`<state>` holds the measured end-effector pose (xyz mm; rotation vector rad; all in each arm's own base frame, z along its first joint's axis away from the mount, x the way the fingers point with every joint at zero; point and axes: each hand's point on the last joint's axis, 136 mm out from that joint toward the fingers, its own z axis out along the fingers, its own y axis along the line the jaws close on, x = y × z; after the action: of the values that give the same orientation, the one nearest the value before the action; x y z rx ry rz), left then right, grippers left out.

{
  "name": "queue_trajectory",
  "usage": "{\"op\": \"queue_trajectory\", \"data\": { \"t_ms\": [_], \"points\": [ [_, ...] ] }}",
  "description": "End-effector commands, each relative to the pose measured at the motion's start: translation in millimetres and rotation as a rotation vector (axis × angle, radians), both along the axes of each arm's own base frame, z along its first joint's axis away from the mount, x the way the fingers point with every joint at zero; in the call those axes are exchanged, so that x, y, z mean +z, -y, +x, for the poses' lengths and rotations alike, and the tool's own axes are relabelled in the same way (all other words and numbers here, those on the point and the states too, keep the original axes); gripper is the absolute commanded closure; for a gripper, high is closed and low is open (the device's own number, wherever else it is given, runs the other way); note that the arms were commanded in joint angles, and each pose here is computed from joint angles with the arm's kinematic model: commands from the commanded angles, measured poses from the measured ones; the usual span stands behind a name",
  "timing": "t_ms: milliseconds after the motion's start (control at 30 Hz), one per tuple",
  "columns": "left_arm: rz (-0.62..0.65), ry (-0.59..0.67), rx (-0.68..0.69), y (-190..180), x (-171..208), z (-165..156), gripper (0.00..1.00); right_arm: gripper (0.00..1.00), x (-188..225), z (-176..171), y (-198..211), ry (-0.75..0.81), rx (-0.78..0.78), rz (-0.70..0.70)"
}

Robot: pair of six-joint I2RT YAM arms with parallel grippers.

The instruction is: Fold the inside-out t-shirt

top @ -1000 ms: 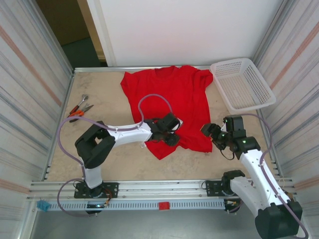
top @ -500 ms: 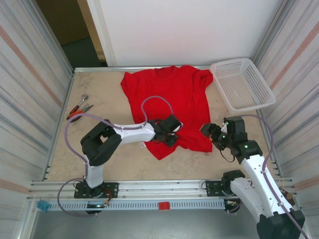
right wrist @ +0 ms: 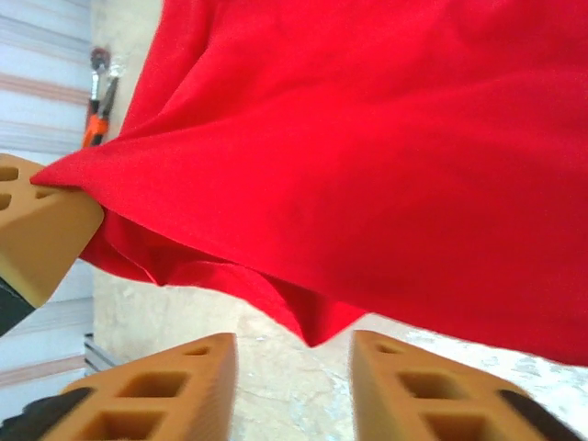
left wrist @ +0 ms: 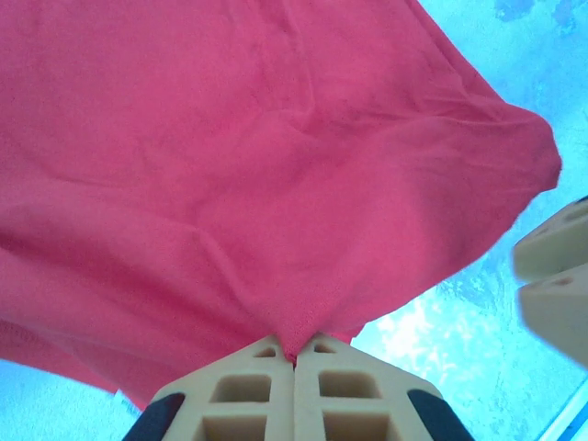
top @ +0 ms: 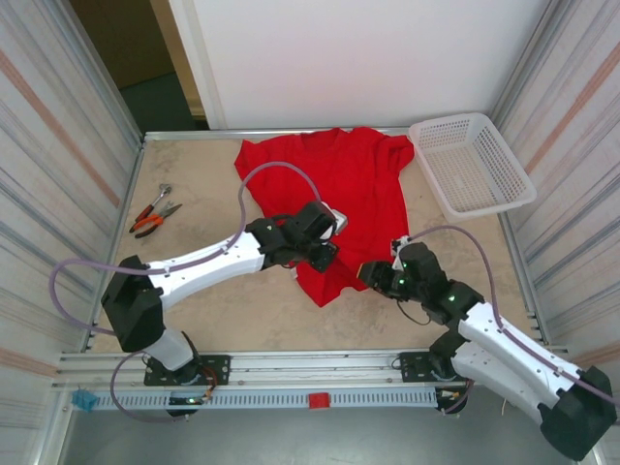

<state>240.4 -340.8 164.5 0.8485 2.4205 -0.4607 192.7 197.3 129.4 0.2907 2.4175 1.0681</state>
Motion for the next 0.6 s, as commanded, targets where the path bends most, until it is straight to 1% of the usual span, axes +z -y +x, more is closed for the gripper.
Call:
{"op": "queue_trajectory", "data": {
  "t_ms": [0,67,133,233,300,367,433,567],
  "points": [
    [-0.024,-0.027,0.027,-4,14,-6,1.0,0.75,12,13,-17,0.121,-0.029,0.032],
    [-0.042,-0.031,0.031,-3,22,-7,1.0,0.83,4,13,-26,0.139,-0.027,0.017],
    [-0.06,-0.031,0.037,-3,29,-7,1.0,0.89,-3,12,-35,0.167,-0.027,0.004],
    [-0.091,-0.028,0.042,-2,41,-9,1.0,1.0,-12,16,-41,0.216,-0.055,-0.029],
    [-0.112,-0.027,0.042,-1,48,-10,1.0,1.0,-10,17,-44,0.279,-0.074,-0.039],
    [-0.133,-0.027,0.043,1,56,-10,1.0,1.0,-18,16,-45,0.315,-0.087,-0.08],
    [-0.157,-0.025,0.036,3,65,-11,1.0,1.0,-17,14,-48,0.358,-0.097,-0.084],
    [-0.179,-0.007,0.027,6,82,-10,1.0,1.0,-22,6,-52,0.371,-0.097,-0.091]
  ]
}}
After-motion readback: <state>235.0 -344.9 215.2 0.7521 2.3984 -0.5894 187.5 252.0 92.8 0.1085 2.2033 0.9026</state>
